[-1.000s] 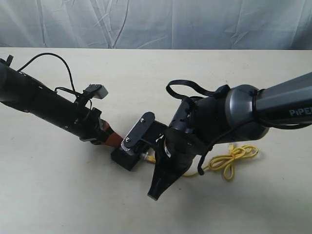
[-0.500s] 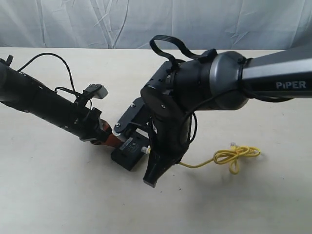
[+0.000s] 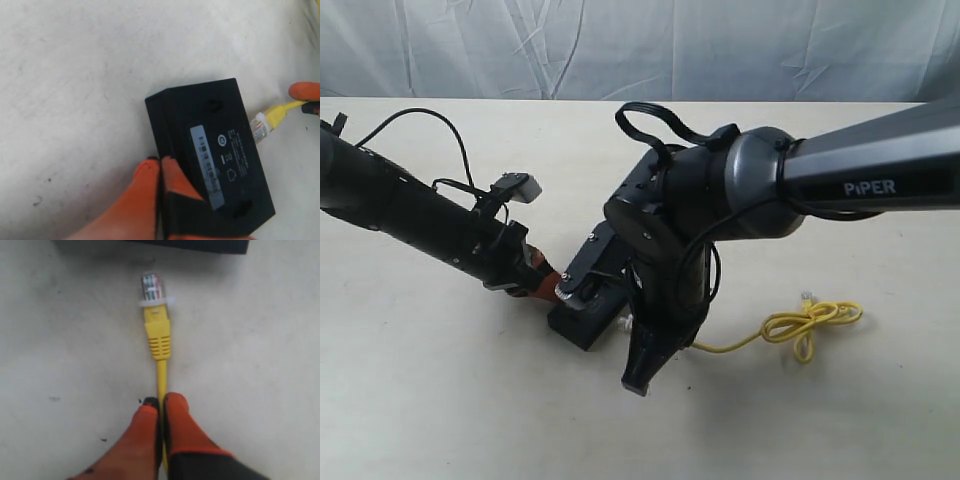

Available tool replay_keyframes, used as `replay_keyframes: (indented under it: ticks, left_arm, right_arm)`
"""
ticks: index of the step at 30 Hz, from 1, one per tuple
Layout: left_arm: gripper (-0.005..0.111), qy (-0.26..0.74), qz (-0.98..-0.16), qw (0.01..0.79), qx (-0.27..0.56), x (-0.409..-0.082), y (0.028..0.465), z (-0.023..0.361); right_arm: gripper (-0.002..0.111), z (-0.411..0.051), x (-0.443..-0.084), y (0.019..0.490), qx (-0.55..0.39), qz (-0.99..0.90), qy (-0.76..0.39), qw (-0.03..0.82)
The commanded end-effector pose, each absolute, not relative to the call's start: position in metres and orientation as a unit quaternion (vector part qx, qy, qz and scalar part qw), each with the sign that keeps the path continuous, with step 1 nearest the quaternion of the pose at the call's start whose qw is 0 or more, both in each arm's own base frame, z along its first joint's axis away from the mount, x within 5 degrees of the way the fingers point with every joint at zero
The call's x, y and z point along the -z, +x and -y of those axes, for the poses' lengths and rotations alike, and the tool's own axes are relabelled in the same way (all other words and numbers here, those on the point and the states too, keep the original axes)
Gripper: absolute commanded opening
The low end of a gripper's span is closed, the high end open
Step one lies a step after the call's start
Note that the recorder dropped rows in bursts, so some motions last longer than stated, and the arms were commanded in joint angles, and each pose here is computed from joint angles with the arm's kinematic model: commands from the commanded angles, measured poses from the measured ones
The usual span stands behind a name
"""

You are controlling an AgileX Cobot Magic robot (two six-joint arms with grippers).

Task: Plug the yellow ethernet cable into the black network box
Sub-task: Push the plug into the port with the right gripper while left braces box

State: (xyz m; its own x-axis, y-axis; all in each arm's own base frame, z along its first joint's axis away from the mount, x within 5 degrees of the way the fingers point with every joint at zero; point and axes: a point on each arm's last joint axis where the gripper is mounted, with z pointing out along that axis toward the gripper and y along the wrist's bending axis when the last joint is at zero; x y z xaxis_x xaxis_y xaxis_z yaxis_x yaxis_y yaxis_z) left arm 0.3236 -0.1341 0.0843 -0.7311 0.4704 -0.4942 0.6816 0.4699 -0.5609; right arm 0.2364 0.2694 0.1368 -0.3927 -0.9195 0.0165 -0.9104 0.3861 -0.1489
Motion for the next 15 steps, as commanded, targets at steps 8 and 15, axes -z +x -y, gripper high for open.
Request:
replay_keyframes:
  ticks: [8,15]
  left_arm:
    - [0.000,0.337,-0.851,0.139,0.379,-0.0819,0.3253,0.1342]
    - [0.000,0.337,-0.851,0.139,0.379,-0.0819,0.3253,0.1342]
  right_arm:
    - [-0.001,-0.2761,-0.1366,0.2401,0.051,-0.822,-0.564,0.064]
    - [-0.001,-0.2758,-0.1366,0.2404,0.052,-0.835,-0.544,0.065]
